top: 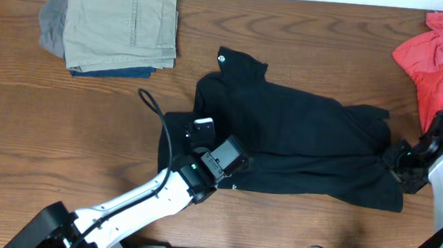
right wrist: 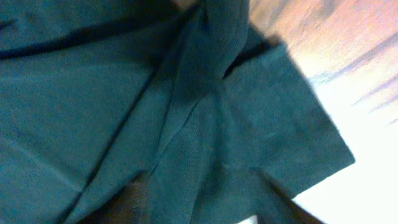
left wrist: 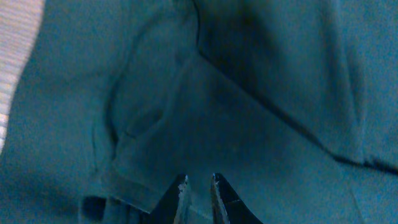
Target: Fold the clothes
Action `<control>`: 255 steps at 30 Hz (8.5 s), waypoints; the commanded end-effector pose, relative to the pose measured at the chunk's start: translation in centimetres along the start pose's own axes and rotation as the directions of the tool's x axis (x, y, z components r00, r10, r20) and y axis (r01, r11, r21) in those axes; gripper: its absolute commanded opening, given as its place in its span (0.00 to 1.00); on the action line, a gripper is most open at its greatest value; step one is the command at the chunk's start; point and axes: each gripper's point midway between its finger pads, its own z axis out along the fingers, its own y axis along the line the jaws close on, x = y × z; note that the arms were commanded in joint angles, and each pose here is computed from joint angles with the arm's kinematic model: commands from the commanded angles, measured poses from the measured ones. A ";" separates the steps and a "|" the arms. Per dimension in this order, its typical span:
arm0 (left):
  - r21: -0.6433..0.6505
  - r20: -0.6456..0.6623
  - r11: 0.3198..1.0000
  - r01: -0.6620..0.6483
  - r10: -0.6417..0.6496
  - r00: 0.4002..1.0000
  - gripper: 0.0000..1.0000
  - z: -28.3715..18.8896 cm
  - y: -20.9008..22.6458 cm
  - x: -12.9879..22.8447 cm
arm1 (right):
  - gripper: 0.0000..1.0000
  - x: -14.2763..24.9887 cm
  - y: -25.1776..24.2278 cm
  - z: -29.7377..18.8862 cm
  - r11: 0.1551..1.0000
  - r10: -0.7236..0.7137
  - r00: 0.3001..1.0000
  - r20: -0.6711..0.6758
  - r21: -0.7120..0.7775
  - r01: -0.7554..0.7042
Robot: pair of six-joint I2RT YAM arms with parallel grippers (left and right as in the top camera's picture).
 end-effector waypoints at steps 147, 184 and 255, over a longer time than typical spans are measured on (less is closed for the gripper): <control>0.090 -0.190 0.980 -0.180 0.194 0.962 0.83 8.5 5.5 -20.9 | 0.63 -1.9 14.5 -0.3 0.843 -0.520 0.854 -0.025 -0.174 0.509; 0.122 -0.148 0.972 -0.199 0.216 0.965 0.72 15.9 4.8 -20.7 | 0.62 -1.5 14.2 -0.2 0.844 -0.522 0.852 -0.042 -0.167 0.509; 0.303 -0.149 0.935 -0.186 0.239 0.960 0.06 12.3 1.5 -20.7 | 0.01 -5.5 13.3 7.2 0.883 -0.470 0.878 -0.093 -0.070 0.465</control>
